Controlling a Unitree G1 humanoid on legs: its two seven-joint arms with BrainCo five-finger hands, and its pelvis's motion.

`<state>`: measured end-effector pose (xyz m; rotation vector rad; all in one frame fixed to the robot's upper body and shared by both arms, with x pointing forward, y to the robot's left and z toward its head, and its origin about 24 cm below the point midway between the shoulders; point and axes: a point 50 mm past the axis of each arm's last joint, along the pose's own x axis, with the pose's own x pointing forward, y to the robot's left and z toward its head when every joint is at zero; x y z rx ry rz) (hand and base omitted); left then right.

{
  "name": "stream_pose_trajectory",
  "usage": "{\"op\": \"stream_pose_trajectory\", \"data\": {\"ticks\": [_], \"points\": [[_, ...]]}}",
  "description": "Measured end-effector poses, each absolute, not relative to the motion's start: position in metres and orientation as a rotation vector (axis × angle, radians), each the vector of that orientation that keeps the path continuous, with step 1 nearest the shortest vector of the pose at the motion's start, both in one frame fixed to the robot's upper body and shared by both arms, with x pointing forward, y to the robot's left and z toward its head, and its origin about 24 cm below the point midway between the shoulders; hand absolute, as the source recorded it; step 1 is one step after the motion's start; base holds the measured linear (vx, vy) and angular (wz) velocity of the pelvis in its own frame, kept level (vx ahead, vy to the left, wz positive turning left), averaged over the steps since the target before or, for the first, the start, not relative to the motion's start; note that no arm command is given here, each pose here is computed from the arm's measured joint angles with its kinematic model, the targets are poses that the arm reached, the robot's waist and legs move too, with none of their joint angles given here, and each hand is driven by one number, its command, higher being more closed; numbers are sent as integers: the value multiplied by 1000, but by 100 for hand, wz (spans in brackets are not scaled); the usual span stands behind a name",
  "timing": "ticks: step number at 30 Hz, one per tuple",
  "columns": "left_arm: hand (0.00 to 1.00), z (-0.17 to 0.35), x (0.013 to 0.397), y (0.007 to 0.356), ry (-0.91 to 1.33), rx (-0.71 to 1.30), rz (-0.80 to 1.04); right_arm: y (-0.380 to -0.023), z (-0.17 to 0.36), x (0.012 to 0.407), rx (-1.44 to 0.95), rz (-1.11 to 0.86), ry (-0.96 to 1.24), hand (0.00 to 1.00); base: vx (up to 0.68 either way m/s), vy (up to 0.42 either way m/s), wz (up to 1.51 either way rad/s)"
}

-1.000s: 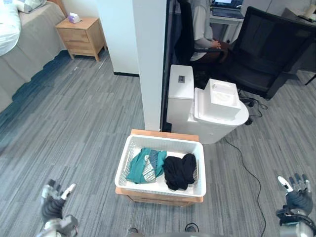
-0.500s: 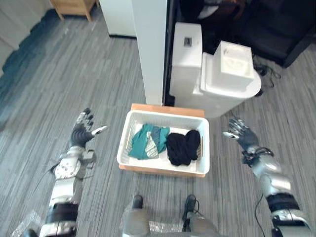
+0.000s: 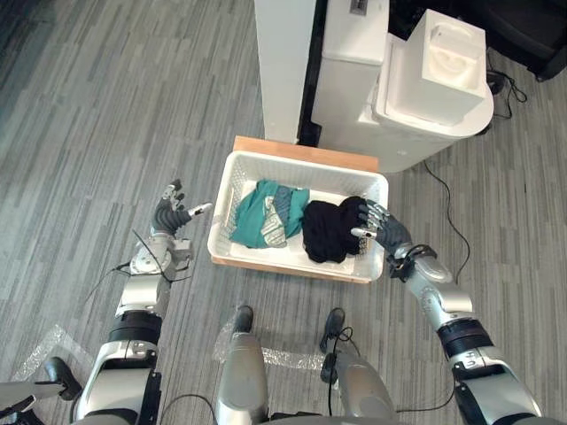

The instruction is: Pick up the laundry basket with both hands and put the clothes into the washing machine.

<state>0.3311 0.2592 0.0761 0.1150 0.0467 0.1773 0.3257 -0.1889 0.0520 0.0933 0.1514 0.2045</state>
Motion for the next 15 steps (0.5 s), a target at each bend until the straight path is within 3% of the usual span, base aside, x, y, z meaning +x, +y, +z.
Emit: {"op": "stream_pose_trajectory", "data": {"ticks": [15], "points": [[0, 73, 352, 241, 113, 214, 149, -219, 114, 315, 116, 32, -171, 0, -24, 9, -5]]}}
